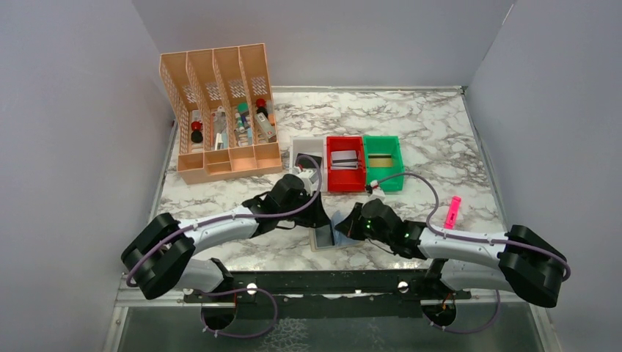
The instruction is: Take the credit cards out of the card holder
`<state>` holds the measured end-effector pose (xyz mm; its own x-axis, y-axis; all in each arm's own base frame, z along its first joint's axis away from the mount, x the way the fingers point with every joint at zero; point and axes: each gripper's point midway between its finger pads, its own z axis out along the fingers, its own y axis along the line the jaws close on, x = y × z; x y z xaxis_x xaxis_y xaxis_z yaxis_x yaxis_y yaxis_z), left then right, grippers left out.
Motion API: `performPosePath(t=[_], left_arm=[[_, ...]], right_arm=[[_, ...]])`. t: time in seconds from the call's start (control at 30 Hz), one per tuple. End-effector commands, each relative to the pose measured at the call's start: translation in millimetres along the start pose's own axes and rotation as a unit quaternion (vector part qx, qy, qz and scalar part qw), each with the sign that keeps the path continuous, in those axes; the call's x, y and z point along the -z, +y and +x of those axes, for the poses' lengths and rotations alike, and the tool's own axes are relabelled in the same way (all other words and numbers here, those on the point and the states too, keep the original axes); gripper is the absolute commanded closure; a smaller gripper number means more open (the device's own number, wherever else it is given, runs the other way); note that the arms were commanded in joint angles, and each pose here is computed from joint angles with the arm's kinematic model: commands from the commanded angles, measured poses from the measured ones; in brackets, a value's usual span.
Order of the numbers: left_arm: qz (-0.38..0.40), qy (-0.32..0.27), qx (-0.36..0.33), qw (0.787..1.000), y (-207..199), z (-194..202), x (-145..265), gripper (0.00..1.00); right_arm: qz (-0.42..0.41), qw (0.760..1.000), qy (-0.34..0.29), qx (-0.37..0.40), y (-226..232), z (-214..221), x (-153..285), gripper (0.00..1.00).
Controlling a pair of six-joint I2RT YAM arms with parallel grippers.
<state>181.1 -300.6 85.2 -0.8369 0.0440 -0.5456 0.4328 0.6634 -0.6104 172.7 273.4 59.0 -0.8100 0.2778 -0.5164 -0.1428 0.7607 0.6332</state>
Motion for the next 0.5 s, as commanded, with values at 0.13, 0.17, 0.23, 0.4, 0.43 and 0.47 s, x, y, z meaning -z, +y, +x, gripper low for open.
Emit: performPosePath(t=[0.13,0.17,0.23,0.4,0.43,0.47], left_arm=[[-0.001,0.012,-0.011,1.000,-5.9,3.5,-24.7,0.67],[-0.008,0.016,-0.011,1.000,-2.9,6.6,-27.0,0.67],[-0.029,0.028,-0.009,0.999,6.3,13.9,-31.2,0.69],[-0.083,0.059,-0.019,0.995,27.1,24.8,-36.3,0.73],[-0.088,0.062,-0.021,0.994,28.5,25.6,-36.6,0.74],[-0.092,0.065,-0.023,0.993,29.2,27.0,-36.6,0.74]], right_arm=[[0.064,0.996,-0.043,-0.045,-33.8,-7.6,5.7,0.99],[0.073,0.995,-0.044,-0.049,-37.5,-7.2,6.3,0.99],[0.093,0.993,-0.046,-0.054,-45.8,-6.3,8.1,0.99],[0.144,0.986,-0.057,-0.055,-65.4,-9.1,17.2,0.93],[0.155,0.985,-0.060,-0.053,-68.5,-10.9,19.8,0.86],[0.166,0.983,-0.062,-0.051,-72.1,-11.9,22.6,0.78]])
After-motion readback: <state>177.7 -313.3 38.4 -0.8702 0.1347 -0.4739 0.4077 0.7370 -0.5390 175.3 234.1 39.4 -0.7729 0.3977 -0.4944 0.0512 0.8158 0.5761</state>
